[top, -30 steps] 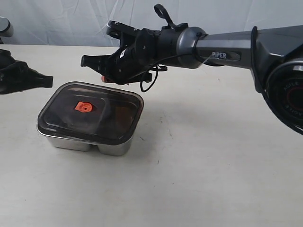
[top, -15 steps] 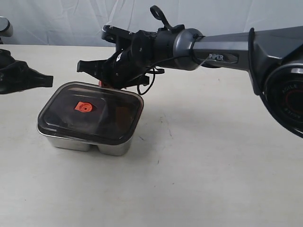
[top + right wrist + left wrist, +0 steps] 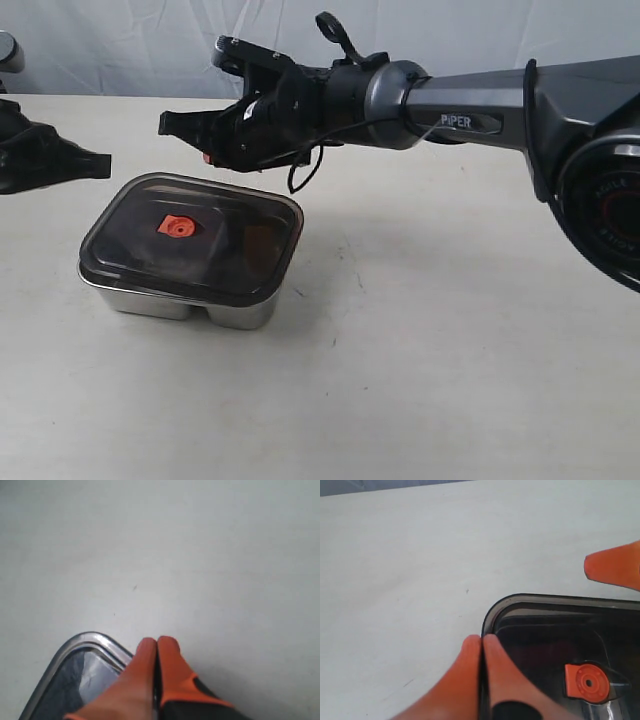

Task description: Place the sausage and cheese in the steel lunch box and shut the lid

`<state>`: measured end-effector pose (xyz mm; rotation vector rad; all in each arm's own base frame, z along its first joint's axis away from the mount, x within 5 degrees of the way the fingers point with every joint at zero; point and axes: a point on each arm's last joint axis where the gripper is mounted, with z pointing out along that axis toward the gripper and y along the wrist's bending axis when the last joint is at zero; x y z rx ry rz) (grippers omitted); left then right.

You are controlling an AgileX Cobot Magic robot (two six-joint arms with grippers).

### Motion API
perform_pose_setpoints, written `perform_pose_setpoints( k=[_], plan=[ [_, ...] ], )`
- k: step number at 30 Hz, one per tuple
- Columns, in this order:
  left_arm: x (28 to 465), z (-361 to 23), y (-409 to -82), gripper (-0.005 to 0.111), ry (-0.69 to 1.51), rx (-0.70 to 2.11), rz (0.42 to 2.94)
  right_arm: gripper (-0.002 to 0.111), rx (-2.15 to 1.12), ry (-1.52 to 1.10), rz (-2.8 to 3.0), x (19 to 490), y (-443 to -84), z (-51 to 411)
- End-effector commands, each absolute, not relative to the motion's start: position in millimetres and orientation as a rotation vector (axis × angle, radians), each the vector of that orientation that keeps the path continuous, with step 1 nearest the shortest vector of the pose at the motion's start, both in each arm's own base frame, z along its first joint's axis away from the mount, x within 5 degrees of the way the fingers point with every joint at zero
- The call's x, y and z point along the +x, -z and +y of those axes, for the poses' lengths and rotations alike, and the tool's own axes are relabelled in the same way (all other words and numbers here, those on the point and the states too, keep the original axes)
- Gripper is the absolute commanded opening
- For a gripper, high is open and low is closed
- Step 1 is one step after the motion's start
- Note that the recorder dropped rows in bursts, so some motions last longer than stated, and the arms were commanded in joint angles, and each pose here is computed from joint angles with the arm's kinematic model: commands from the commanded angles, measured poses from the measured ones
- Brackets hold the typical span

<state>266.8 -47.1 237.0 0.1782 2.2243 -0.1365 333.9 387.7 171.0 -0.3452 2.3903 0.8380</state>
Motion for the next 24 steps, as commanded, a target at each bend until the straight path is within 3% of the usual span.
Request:
perform_pose_setpoints(
  k=[1,6,24],
  plan=[
    [269,-45,-243,0.000,0.127,0.150,2.166,-0.001,-0.348,-0.830,2.390,338,-161,391],
    [269,-45,-243,0.000,0.126,0.149,2.162,-0.001,-0.374,-0.810,2.455,340,-144,396],
    [270,-45,-243,0.000,0.125,0.148,2.160,-0.001,-0.427,-0.822,2.497,341,-152,402]
  ],
)
